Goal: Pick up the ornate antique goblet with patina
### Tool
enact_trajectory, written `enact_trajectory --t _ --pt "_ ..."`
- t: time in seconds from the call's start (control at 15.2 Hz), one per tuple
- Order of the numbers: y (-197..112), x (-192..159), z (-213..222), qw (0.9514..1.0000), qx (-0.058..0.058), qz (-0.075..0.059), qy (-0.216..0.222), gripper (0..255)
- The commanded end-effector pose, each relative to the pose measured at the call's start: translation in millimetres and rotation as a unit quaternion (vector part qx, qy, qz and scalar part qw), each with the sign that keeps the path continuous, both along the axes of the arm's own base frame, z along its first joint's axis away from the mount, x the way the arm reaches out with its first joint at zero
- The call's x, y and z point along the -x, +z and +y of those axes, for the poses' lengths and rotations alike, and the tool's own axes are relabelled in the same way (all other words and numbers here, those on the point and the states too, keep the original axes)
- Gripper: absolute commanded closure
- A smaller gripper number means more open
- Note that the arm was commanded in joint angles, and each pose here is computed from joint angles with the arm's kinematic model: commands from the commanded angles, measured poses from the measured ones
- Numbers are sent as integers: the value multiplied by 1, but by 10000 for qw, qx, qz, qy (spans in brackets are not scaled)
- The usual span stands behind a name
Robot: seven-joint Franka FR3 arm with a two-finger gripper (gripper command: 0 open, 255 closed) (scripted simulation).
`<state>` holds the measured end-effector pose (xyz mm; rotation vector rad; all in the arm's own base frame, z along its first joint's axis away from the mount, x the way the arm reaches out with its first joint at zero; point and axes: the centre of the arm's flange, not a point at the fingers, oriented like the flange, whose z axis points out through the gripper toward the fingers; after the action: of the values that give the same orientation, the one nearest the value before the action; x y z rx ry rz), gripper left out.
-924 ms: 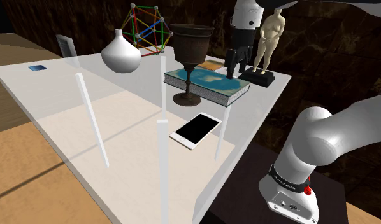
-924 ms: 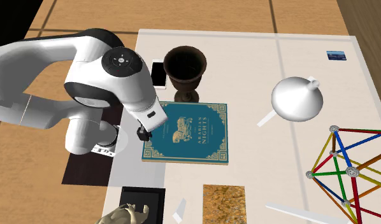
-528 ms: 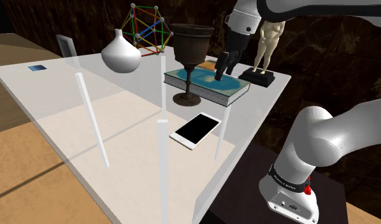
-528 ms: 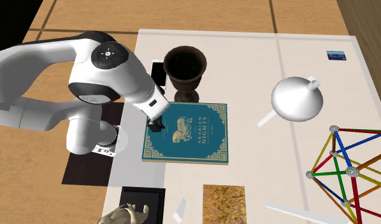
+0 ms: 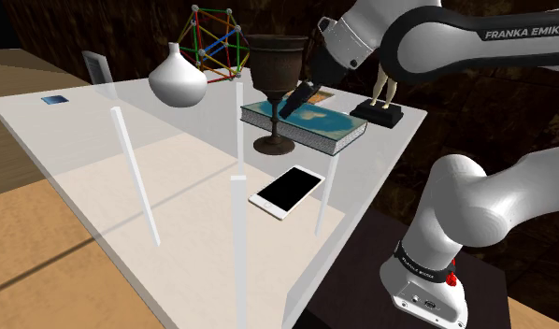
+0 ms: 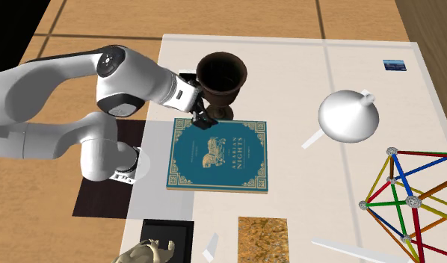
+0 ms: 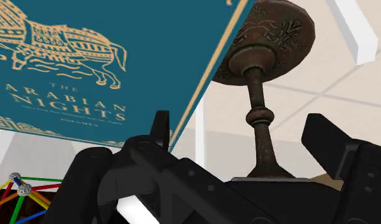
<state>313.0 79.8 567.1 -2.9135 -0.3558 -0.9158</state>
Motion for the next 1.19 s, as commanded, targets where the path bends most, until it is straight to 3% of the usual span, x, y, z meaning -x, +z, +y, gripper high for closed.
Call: enact_trajectory --t 0.0,0.66,0.73,1.12 --pt "1 3 18 9978 -78 -595 295 0" --pt "-40 3 19 9975 -82 -624 311 0" --pt "-40 4 19 9975 -82 -623 311 255" --pt "-39 4 19 9975 -82 -623 311 255"
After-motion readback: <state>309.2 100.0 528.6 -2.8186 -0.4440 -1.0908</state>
